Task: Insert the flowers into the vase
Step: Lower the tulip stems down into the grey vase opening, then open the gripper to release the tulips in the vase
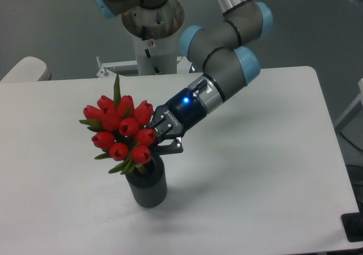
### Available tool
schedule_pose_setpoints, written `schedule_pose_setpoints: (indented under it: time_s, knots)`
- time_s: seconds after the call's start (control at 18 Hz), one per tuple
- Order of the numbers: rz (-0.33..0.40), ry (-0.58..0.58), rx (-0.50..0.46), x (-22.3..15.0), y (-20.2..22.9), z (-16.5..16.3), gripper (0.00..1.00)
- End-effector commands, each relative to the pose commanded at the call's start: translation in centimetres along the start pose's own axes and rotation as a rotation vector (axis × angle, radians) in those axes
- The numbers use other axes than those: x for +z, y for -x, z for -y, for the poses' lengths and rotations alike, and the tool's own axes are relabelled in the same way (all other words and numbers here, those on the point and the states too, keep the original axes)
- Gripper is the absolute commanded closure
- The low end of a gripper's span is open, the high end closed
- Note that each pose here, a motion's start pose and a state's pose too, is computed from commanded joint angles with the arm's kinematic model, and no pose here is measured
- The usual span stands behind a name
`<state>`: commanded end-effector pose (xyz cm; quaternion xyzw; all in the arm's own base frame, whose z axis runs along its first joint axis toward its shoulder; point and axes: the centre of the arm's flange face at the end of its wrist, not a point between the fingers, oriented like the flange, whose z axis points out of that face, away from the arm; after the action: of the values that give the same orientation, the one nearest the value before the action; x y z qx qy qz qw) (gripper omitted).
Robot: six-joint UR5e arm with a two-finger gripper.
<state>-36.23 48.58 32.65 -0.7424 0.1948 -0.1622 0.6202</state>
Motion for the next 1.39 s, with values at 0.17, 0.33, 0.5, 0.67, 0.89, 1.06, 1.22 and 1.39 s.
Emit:
schedule_pose_setpoints:
  time_s: [0.17, 0.33, 0.5, 0.67, 0.89, 1.06, 1.22, 1.39]
  knots:
    - [-0.002, 0.0, -0.008, 0.1, 0.3, -1.1, 0.76]
    - [-0.001, 0.001, -0.017, 0.1, 0.5, -1.7, 0.76]
    - [-0.001, 0.001, -0.025, 0.1, 0.6, -2.2, 0.76]
    - [0.0, 0.001, -0.03, 0.0, 0.7, -2.9, 0.75]
    - [0.007, 0.001, -0.03, -0.4, 0.7, -3.9, 0.72]
    - [0.005, 0.001, -0.044, -0.4, 0.5, -4.3, 0.5]
    - [0.005, 0.001, -0.048, -0.4, 0.5, -4.3, 0.27]
    - [0.008, 0.001, -0.052, -0.5, 0.5, -4.3, 0.1]
